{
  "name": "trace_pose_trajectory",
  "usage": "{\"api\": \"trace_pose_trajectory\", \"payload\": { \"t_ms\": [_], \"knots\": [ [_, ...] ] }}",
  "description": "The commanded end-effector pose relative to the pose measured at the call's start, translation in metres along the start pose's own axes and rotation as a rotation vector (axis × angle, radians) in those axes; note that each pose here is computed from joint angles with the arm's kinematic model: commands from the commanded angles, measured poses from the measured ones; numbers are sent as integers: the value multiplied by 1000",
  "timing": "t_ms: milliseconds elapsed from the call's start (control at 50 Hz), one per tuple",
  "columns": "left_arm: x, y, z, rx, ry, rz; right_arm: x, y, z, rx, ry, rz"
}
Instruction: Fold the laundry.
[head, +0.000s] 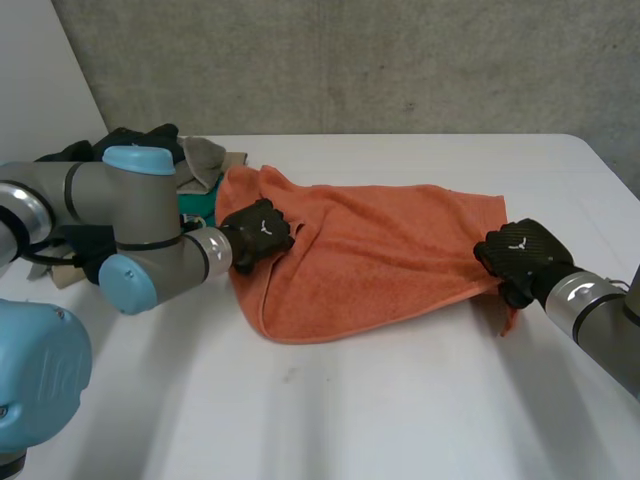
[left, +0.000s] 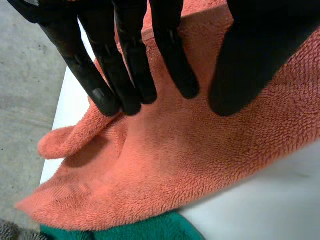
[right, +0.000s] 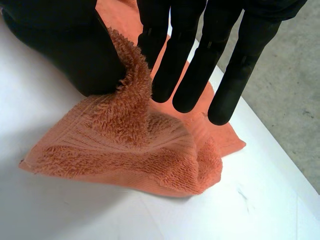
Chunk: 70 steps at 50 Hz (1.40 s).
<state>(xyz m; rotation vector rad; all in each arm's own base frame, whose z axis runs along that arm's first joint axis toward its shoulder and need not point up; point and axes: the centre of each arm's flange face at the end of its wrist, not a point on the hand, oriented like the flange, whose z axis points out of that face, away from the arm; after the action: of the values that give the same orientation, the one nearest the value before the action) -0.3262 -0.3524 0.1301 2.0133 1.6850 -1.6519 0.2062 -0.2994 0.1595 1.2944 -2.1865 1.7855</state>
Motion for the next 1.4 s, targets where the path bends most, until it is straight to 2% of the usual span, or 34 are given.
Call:
{"api": "trace_pose_trajectory", "payload": {
  "t_ms": [20,160,240,260,360,460,640,860,1080,1160,1300,1400],
  "knots": [
    [-12,-2,-5,-46,-63,-9,9,-3,-2,-12,12,28],
    [-30,-3,-38,-198,-185,-185,16,-12,-13,-67,-45,60],
    [-25,-19,-53,-120,-164,-235,9,-14,-20,-102,-137,65],
    [-19,-31,-54,-33,-133,-230,5,-15,-22,-109,-169,59],
    [-6,-52,-47,131,-71,-193,2,-13,-17,-111,-189,34],
    [-6,-35,-32,60,-77,-146,2,-11,-16,-120,-184,48],
    [7,-2,-21,-64,55,-12,6,-6,-13,-112,-157,60],
    [8,-2,-15,-48,52,-47,8,-6,-12,-109,-148,61],
    [16,-7,-10,-12,63,-10,9,-3,-11,-116,-147,64],
    [15,-5,-6,-19,43,13,10,-3,-11,-118,-147,67],
    [9,11,0,-134,-9,72,11,-1,-11,-121,-144,70],
    [-13,-2,-8,-166,-122,51,16,-2,-12,-120,-127,70]
  ]
}}
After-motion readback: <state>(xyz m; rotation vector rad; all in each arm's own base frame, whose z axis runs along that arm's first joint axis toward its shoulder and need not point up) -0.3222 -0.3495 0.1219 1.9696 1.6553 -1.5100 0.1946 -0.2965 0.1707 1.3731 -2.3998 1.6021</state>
